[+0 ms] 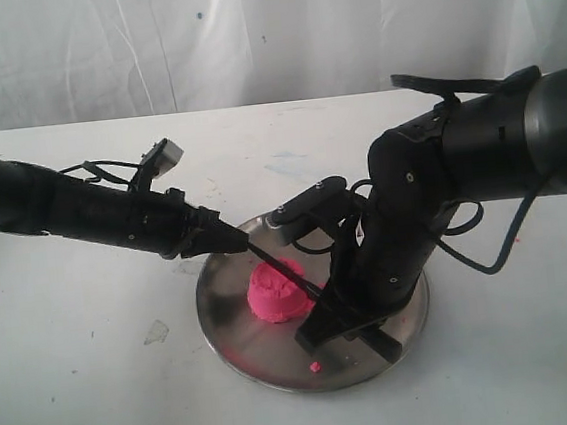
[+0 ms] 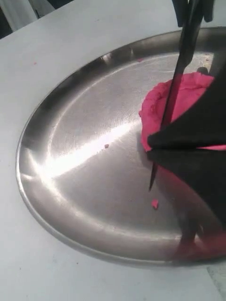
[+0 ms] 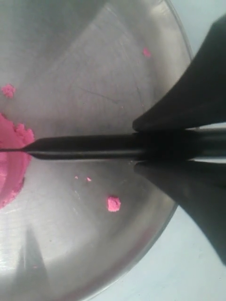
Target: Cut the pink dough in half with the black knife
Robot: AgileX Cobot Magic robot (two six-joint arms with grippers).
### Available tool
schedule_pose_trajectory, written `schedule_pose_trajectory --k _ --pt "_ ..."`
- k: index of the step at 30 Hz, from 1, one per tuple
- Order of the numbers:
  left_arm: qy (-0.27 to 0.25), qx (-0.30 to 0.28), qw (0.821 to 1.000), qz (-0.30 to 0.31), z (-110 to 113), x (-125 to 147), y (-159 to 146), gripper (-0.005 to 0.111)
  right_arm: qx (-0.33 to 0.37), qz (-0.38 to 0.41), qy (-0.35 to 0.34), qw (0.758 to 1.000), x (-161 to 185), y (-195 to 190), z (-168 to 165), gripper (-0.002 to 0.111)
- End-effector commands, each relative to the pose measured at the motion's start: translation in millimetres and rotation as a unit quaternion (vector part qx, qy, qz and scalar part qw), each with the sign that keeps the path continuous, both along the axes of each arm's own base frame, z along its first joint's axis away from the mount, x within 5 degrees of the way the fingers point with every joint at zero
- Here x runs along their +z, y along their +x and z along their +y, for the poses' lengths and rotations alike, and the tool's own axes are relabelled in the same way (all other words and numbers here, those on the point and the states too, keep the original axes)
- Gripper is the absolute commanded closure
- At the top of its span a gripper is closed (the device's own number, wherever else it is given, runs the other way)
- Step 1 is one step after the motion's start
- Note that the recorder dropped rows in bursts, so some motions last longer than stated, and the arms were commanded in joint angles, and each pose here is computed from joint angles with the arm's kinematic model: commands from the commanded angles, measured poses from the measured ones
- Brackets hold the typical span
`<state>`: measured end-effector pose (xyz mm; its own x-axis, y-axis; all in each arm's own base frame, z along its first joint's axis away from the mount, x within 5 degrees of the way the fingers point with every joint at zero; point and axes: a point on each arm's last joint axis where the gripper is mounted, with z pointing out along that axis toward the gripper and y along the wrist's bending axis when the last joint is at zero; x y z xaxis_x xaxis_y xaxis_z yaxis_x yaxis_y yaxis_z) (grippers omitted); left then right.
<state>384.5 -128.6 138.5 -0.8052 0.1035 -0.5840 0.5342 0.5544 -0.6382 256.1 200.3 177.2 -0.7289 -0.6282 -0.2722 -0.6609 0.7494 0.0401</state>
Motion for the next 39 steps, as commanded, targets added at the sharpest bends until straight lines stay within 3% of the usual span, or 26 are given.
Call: schedule_pose_trajectory --k 1,8,12,18,25,31,39 --pt "-0.007 -0.003 1.0 -0.009 -3 8 1 0.107 0.012 -0.008 0.002 1.0 2 1 1 0.108" --pt "-0.006 -0.022 1.0 -0.011 -4 17 6 0.107 0.012 -0.008 0.002 1.0 2 1 1 0.108" --pt "0.029 -0.029 0.999 -0.012 -7 12 4 0.107 0.011 -0.009 0.003 1.0 3 1 1 0.108" --pt "0.074 -0.051 0.996 -0.027 -29 6 -3 0.107 0.011 -0.009 0.003 1.0 3 1 1 0.108" --pt "0.074 -0.051 0.996 -0.026 -29 7 -3 0.107 0.013 0.009 -0.01 1.0 1 -2 -1 0.108" --pt "0.072 -0.045 0.995 -0.059 -27 34 -5 0.107 0.016 0.018 -0.018 1.0 0 -3 -3 0.108" --pt "0.073 -0.043 0.994 -0.062 -27 35 -4 0.107 0.016 0.019 -0.019 0.999 0 -4 -3 0.108"
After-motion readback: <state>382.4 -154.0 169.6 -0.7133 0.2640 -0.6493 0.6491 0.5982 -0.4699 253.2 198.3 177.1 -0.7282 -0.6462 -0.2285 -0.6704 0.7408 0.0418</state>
